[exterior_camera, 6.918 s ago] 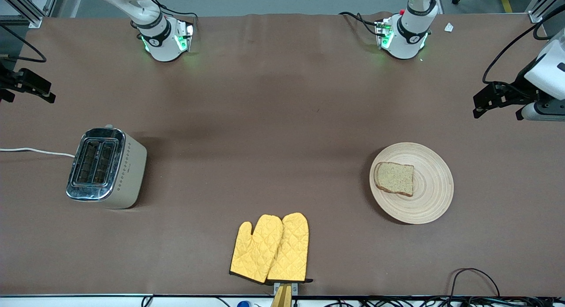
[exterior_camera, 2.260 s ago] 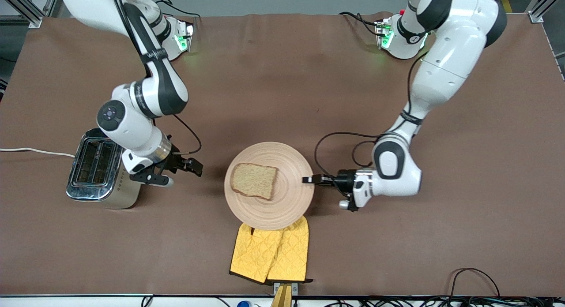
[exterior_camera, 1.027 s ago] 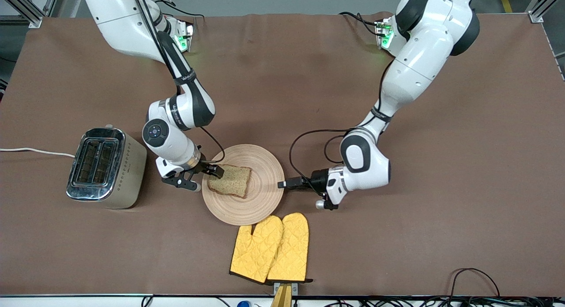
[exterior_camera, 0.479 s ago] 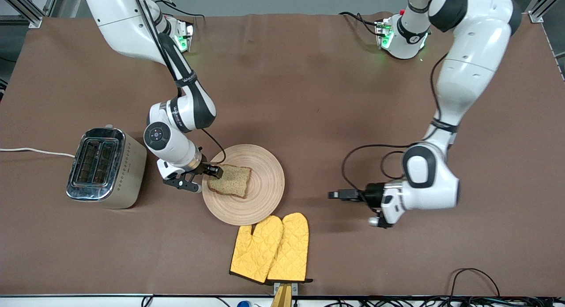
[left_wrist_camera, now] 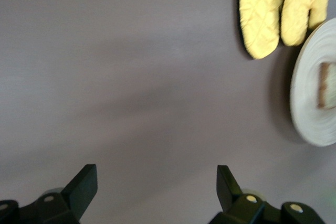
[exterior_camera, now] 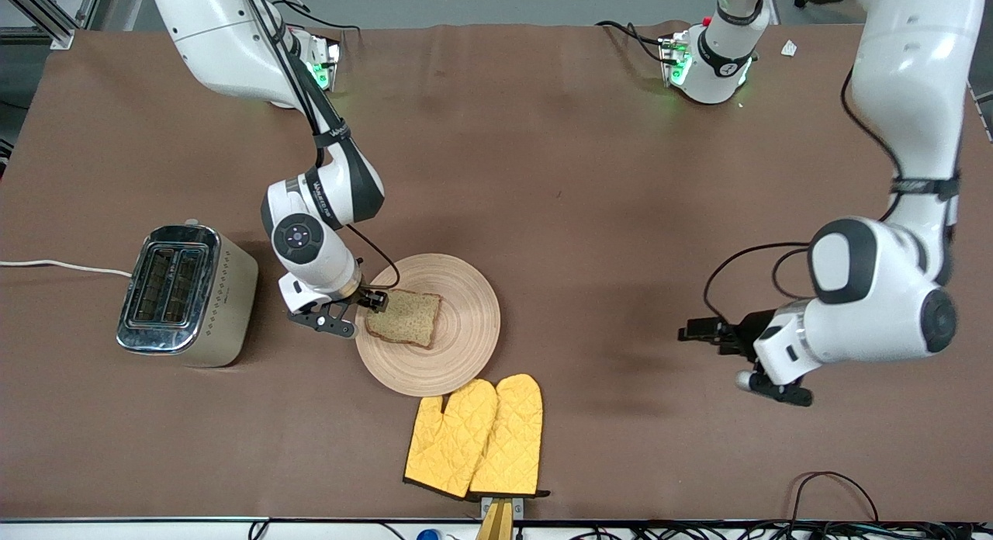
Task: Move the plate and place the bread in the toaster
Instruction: 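Grasp the bread slice with the right gripper while the left gripper withdraws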
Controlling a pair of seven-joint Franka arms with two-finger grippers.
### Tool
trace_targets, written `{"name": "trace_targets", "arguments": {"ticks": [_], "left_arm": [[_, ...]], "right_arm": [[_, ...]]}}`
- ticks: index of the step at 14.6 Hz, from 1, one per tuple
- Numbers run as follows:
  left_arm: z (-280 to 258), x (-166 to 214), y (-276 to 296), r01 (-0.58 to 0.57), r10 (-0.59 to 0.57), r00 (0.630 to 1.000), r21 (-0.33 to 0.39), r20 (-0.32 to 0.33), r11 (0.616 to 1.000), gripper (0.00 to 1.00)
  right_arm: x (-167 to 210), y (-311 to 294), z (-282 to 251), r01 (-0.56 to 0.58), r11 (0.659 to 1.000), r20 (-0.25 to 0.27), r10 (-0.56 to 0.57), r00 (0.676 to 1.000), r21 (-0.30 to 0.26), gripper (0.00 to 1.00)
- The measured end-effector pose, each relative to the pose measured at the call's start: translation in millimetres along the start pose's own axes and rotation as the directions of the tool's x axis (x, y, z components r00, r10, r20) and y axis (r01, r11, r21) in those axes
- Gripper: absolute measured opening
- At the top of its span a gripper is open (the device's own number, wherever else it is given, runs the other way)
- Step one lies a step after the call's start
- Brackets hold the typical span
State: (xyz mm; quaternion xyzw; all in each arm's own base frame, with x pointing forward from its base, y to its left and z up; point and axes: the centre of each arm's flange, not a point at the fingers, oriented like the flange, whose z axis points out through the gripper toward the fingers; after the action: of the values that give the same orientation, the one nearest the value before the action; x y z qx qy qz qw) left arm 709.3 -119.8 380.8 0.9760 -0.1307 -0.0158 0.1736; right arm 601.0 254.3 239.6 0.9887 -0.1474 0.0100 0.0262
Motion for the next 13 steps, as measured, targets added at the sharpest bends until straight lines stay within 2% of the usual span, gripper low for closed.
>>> {"name": "trace_targets", "arguments": {"ticks": [3,5,10,13], "left_arm": [[-71,-20,9,-0.049,0.049,0.999,0.164,0.007,0.985,1.0],[-107,-32,11,-0.049,0.051,0.999,0.217,-0.004,0.975,1.0],[-182,-71,1,0.06,-0.053,0.998,0.253,-0.036,0.966,1.0],[-213,-95,21,0.111,-0.098,0.993,0.274,-0.06,0.955,1.0]], "right_arm": [[3,-6,-3,-0.007,1.0,-0.009,0.007,1.0,-0.002,0.71],[4,-7,0,-0.012,1.0,-0.007,0.012,1.0,-0.004,0.71],[3,-10,12,-0.024,1.0,0.001,0.024,1.0,-0.015,0.7],[5,-13,9,-0.029,1.0,-0.005,0.029,1.0,-0.01,0.69]]}}
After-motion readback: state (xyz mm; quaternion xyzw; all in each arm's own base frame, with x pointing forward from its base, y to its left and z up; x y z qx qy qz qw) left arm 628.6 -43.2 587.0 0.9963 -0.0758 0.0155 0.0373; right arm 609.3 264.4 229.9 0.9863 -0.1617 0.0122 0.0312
